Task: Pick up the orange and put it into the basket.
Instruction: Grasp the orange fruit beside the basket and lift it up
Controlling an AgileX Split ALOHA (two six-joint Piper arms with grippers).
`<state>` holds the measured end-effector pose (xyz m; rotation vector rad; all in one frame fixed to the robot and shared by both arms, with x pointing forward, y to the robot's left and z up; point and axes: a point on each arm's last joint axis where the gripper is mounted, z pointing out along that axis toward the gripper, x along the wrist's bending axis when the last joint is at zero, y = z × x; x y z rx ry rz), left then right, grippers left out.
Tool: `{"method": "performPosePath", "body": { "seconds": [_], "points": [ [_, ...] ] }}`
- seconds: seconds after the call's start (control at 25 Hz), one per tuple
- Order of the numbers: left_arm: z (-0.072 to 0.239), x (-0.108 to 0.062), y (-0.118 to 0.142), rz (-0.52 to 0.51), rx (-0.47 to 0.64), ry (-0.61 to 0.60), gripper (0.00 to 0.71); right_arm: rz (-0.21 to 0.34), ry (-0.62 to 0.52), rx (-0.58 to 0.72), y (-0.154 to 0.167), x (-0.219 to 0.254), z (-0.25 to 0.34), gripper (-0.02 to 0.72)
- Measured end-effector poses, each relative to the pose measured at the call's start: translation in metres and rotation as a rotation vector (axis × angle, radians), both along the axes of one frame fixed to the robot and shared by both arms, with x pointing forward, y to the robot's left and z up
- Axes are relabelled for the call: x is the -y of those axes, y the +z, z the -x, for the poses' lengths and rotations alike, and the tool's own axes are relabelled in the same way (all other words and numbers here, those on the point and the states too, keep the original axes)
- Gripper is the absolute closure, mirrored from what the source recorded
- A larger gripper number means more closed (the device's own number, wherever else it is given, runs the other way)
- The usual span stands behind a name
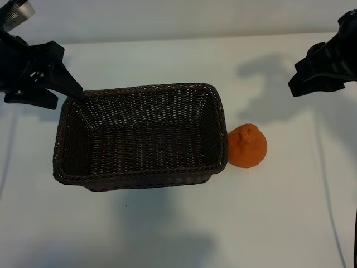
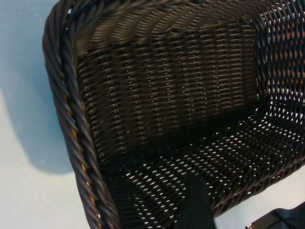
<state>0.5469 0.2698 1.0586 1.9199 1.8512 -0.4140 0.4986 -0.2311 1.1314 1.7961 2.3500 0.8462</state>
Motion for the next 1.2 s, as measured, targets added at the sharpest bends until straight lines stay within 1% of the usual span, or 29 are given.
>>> {"method": "performPosePath", "body": {
  "seconds": [0.2, 0.32, 0.48, 0.64, 0.88, 1.08, 1.2],
  "points": [
    [0.0, 0.0, 0.0, -0.001, 0.008, -0.013, 0.131, 0.014, 0.026, 0.021, 0.0, 0.0, -0.001, 0.267],
    [0.0, 0.0, 0.0, -0.001, 0.009, -0.014, 0.131, 0.046, 0.037, 0.019, -0.003, 0.002, -0.003, 0.239],
    [0.0, 0.0, 0.0, -0.002, 0.009, -0.015, 0.131, 0.11, 0.034, -0.036, -0.021, 0.005, -0.017, 0.198],
    [0.0, 0.0, 0.0, -0.002, 0.009, -0.015, 0.131, 0.13, 0.025, -0.092, -0.043, 0.004, -0.034, 0.184],
    [0.0, 0.0, 0.0, -0.002, 0.011, -0.019, 0.131, 0.144, 0.03, -0.189, -0.076, 0.001, -0.053, 0.181],
    [0.0, 0.0, 0.0, -0.002, 0.011, -0.019, 0.131, 0.13, 0.046, -0.228, -0.095, -0.003, -0.064, 0.181],
    [0.0, 0.0, 0.0, -0.002, 0.012, -0.02, 0.131, 0.104, 0.047, -0.243, -0.102, -0.006, -0.068, 0.18]
  ]
}}
